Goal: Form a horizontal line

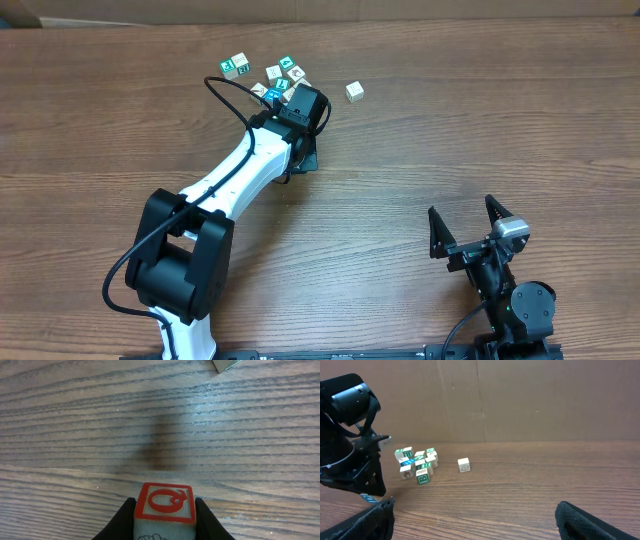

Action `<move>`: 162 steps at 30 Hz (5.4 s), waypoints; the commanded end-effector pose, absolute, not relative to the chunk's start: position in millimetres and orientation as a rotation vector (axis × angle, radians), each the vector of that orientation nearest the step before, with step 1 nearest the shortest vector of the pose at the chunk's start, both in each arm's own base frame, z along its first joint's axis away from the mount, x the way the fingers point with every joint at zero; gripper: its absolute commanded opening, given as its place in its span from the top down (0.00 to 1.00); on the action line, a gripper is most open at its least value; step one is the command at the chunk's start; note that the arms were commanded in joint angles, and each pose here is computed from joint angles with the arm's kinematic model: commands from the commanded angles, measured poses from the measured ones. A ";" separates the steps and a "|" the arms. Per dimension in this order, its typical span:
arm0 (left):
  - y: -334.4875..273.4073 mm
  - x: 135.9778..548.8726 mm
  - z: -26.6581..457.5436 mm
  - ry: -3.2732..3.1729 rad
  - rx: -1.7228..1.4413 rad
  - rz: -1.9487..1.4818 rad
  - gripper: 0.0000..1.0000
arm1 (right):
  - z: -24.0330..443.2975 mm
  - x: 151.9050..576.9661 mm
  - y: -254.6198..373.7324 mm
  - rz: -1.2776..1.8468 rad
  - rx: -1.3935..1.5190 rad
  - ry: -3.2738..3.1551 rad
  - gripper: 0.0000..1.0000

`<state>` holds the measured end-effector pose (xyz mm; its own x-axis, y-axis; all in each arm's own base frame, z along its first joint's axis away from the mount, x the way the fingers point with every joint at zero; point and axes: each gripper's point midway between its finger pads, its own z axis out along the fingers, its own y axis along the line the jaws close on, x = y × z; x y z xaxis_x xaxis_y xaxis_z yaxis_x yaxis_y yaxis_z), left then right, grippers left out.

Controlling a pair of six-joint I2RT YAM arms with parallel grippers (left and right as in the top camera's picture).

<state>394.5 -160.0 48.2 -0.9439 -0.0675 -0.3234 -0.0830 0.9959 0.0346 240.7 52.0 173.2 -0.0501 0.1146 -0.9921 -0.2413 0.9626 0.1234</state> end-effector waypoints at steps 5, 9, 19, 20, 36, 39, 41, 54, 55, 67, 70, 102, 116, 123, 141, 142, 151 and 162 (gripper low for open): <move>-160.7 393.7 41.1 2.826 -0.077 0.073 0.96 | 171.5 241.1 49.9 0.278 -0.094 1.591 0.00; -160.9 394.1 40.8 2.825 -0.077 0.072 0.96 | 171.5 241.1 49.9 0.278 -0.094 1.591 0.00; -161.0 394.4 40.9 2.823 -0.077 0.071 0.96 | 171.5 241.1 49.9 0.279 -0.094 1.591 0.00; -161.1 394.4 40.9 2.824 -0.077 0.071 0.96 | 171.5 241.1 49.9 0.278 -0.094 1.591 0.00; -160.7 392.7 40.4 2.830 -0.075 0.074 0.94 | 171.5 241.1 49.9 0.278 -0.094 1.591 0.00; -161.2 393.9 40.8 2.825 -0.077 0.071 0.94 | 171.5 241.1 49.9 0.278 -0.094 1.591 0.00; -161.7 395.0 41.1 2.821 -0.081 0.067 0.94 | 171.5 241.1 49.9 0.278 -0.094 1.591 0.00; -164.5 400.6 41.7 2.796 -0.083 0.048 0.94 | 171.5 241.1 49.9 0.278 -0.094 1.591 0.00; -164.3 400.3 40.9 2.796 -0.083 0.048 0.94 | 171.5 241.1 49.9 0.278 -0.094 1.591 0.00; -160.4 393.3 27.3 2.808 -0.079 0.059 0.91 | 171.5 241.1 49.9 0.278 -0.094 1.591 0.00; -160.8 394.6 27.1 2.802 -0.080 0.056 0.91 | 171.4 241.1 49.9 0.279 -0.094 1.592 0.00; -158.1 395.9 9.4 2.817 -0.079 0.096 0.79 | 171.5 241.1 49.9 0.278 -0.094 1.591 0.00; -157.6 395.9 5.3 2.821 -0.080 0.104 0.59 | 171.5 241.1 49.9 0.278 -0.094 1.591 0.00; -157.4 396.0 5.3 2.821 -0.079 0.105 0.66 | 171.5 241.1 49.9 0.278 -0.094 1.591 0.00; -156.7 396.2 5.5 2.819 -0.080 0.111 0.52 | 171.4 241.1 49.9 0.278 -0.094 1.592 0.00; -156.7 396.2 5.5 2.819 -0.080 0.110 0.50 | 171.4 241.1 49.9 0.278 -0.094 1.592 0.00; -167.9 423.5 40.6 2.749 0.110 0.115 0.29 | 171.4 241.1 49.9 0.278 -0.094 1.592 0.00; -193.8 498.9 176.8 2.431 0.236 0.088 0.20 | 171.5 241.1 49.9 0.278 -0.094 1.591 0.00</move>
<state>488.1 -192.4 158.6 -0.7934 0.1518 -0.5895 0.1192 0.9884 0.0942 240.7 52.1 173.1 -0.0506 0.1149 -0.9921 -0.2416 0.9625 0.1238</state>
